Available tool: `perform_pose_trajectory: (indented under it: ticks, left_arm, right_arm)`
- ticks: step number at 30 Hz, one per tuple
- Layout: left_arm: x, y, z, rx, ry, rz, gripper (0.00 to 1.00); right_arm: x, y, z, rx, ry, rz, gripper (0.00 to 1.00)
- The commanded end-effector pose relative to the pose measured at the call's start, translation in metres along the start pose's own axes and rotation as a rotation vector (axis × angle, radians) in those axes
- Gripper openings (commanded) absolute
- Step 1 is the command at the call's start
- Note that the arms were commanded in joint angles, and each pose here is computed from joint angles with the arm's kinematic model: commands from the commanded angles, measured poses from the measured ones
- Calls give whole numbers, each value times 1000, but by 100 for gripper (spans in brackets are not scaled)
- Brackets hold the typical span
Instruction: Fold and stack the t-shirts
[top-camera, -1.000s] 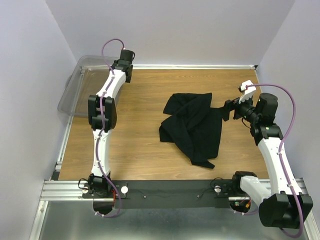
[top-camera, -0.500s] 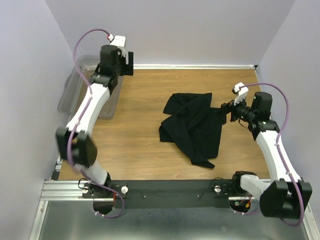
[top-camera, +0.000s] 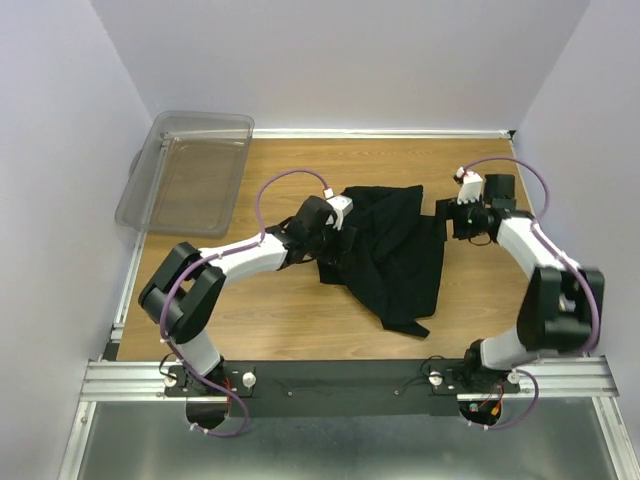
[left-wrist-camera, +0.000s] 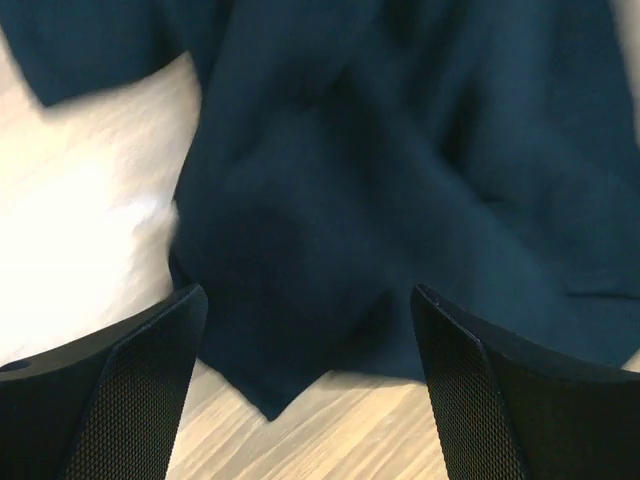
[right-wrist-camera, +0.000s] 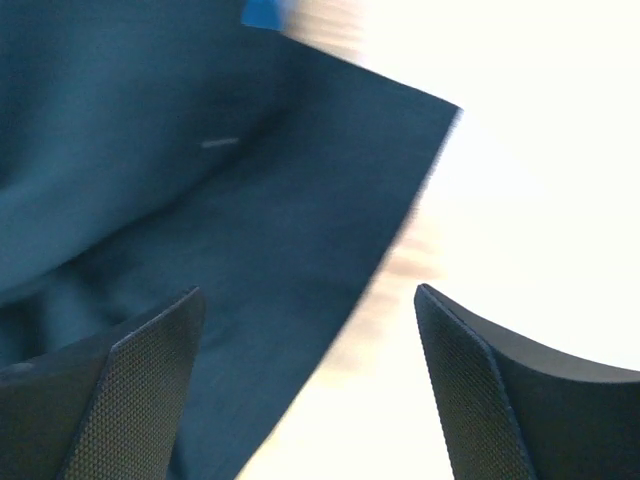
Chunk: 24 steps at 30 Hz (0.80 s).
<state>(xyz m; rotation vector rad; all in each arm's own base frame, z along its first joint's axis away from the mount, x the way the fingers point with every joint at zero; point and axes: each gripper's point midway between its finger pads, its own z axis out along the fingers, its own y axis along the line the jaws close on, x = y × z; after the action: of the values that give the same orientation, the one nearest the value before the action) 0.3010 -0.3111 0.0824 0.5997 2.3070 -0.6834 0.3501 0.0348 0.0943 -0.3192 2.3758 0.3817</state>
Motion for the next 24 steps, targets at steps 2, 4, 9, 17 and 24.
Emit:
perform_pose_trajectory:
  ticks: [2, 4, 9, 17, 24]
  left_arm:
    - [-81, -3, -6, -39, -248, -14, 90]
    - [-91, -10, 4, -9, -239, 7, 90]
    - [-85, -13, 36, 18, -159, 25, 90]
    - [-67, 3, 63, -46, -75, 39, 85]
    - [-107, -16, 10, -13, -248, 34, 0]
  right_arm:
    - [26, -35, 38, 133, 148, 177, 86]
    - [33, -37, 52, 121, 181, 215, 83]
    - [37, -19, 68, 8, 204, 311, 74]
    - [53, 2, 78, -112, 260, 381, 52]
    - [5, -17, 49, 12, 125, 266, 1]
